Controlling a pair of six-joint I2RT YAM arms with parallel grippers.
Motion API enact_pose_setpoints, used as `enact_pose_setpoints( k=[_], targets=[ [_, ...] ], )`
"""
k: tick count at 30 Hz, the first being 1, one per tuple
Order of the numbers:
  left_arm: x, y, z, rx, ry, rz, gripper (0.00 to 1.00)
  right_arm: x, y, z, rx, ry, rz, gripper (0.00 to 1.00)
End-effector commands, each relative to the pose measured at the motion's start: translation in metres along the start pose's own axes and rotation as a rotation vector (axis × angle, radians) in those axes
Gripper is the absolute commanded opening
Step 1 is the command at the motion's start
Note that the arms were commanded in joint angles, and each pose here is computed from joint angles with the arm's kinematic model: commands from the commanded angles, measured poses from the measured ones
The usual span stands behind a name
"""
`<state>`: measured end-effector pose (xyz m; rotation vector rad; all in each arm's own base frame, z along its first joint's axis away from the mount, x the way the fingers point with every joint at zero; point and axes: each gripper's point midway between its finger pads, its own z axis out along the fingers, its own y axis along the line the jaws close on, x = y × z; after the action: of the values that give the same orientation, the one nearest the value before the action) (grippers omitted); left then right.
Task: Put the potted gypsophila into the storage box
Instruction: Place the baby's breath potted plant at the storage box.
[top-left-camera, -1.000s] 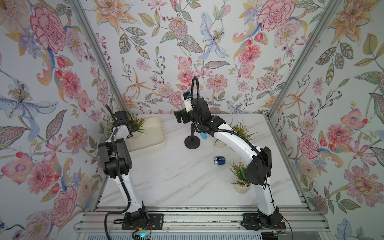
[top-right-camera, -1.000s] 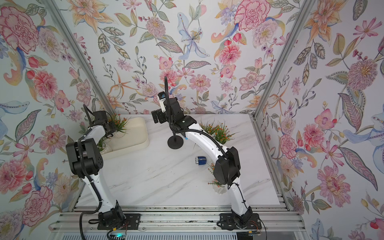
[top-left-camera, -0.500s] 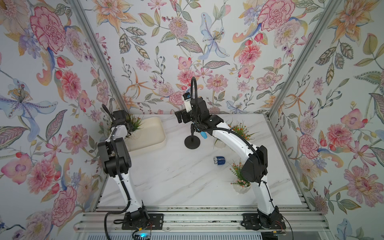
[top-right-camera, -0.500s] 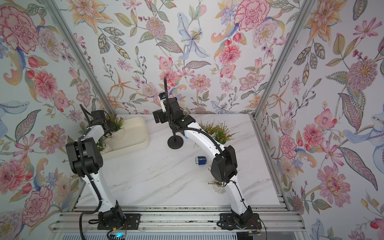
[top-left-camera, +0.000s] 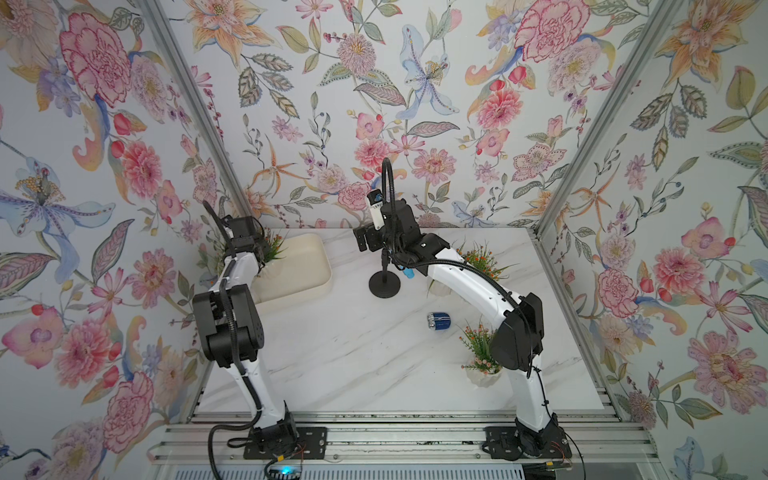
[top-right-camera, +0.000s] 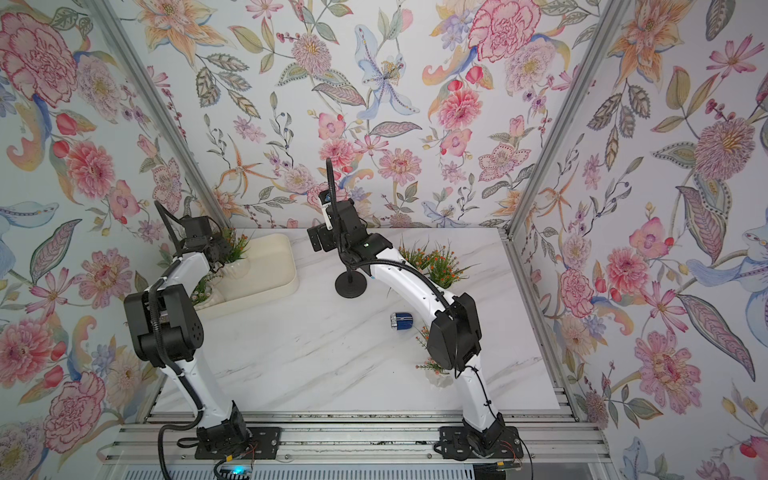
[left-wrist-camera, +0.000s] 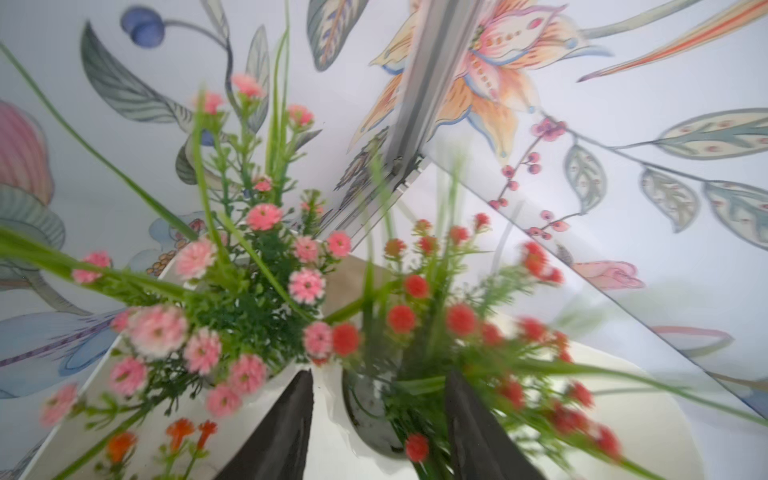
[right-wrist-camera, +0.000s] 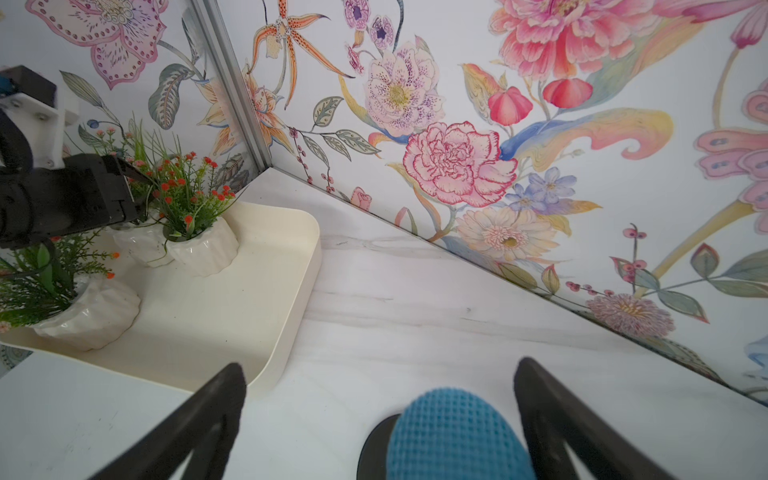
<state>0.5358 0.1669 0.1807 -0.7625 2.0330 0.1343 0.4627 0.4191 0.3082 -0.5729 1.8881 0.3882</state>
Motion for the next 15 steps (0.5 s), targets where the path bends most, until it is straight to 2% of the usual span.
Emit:
enact_pose_setpoints(
  k=[1, 12, 15],
  targets=[
    [-0.024, -0.019, -0.038, 0.057, -0.098, 0.028, 0.56, -0.008, -0.005, -0.031, 0.036, -0.003, -0.005, 1.00],
    [-0.013, -0.076, -0.135, 0.268, -0.170, 0.110, 0.62, 0.024, -0.041, -0.104, 0.157, 0.036, 0.034, 1.00],
    [0.010, -0.092, -0.151, 0.326, -0.138, 0.124, 0.62, 0.031, -0.054, -0.126, 0.199, 0.031, 0.061, 1.00]
  ],
)
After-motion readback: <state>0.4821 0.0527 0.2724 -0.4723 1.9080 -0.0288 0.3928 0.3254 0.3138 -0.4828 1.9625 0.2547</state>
